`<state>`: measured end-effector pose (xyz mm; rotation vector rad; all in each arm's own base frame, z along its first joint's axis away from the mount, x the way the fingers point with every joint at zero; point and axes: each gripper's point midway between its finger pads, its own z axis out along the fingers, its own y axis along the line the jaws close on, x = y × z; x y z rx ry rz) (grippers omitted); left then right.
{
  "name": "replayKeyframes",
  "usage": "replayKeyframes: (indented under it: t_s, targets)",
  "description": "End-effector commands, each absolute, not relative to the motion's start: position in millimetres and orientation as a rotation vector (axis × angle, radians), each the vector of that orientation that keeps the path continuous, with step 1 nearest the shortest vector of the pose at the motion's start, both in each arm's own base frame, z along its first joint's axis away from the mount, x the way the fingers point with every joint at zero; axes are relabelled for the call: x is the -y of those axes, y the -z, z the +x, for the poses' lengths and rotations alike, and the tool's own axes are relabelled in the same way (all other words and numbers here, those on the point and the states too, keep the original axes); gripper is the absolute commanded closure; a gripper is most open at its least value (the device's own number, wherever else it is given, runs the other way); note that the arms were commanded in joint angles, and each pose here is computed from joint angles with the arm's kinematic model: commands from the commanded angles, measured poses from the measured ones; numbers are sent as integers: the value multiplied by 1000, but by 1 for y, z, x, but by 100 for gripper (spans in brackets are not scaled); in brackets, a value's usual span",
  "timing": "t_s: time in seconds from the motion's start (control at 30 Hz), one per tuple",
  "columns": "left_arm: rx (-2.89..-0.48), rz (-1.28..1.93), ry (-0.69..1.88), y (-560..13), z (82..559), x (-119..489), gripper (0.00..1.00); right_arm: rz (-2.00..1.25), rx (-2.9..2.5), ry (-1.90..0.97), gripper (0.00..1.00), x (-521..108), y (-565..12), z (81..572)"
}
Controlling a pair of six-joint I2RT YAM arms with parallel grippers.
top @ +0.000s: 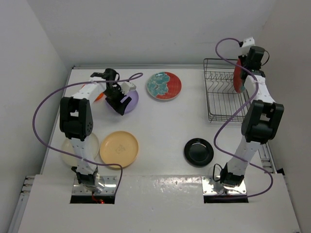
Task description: Load the plates into the dish rack
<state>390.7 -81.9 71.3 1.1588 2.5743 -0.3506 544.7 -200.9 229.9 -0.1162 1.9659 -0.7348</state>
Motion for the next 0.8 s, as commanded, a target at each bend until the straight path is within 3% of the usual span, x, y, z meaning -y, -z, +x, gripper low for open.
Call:
replayKeyframes:
  t_s: [0.0,0.1,0.13,0.4,0.47,0.5,0.57,0.67,0.7,0.77]
  targets:
    - [-2545,1142,340,-81,400,87,20,-111,-1753,789,100,203,-282,561]
    - [-2542,1130,338,-84,402,87,20,-66,-1785,785,98,206,-265,562]
    - [-2534,1128,334,-87,405,88,20,-42,-1786,768,92,206,-265,562]
    - [-2501,1285,376,-88,388,94,18,-10,-1768,615,10,166,-311,566]
    - [-2494,1429,406,-84,370,92,16,-2,-1729,573,3,151,-342,570]
    - [-2495,1470,418,-84,363,91,16,18,-1788,520,1,137,-331,568]
    - [-2505,1581,468,-81,343,89,15,67,-1750,452,1,117,-361,570]
    - [-2522,1662,479,-74,326,84,13,91,-1893,199,8,49,-329,562]
    - [-2529,1684,463,-75,316,83,13,29,-1915,45,11,-4,-323,560]
    - [-2509,1739,410,-70,312,83,13,-10,-2019,-171,13,-56,-274,552]
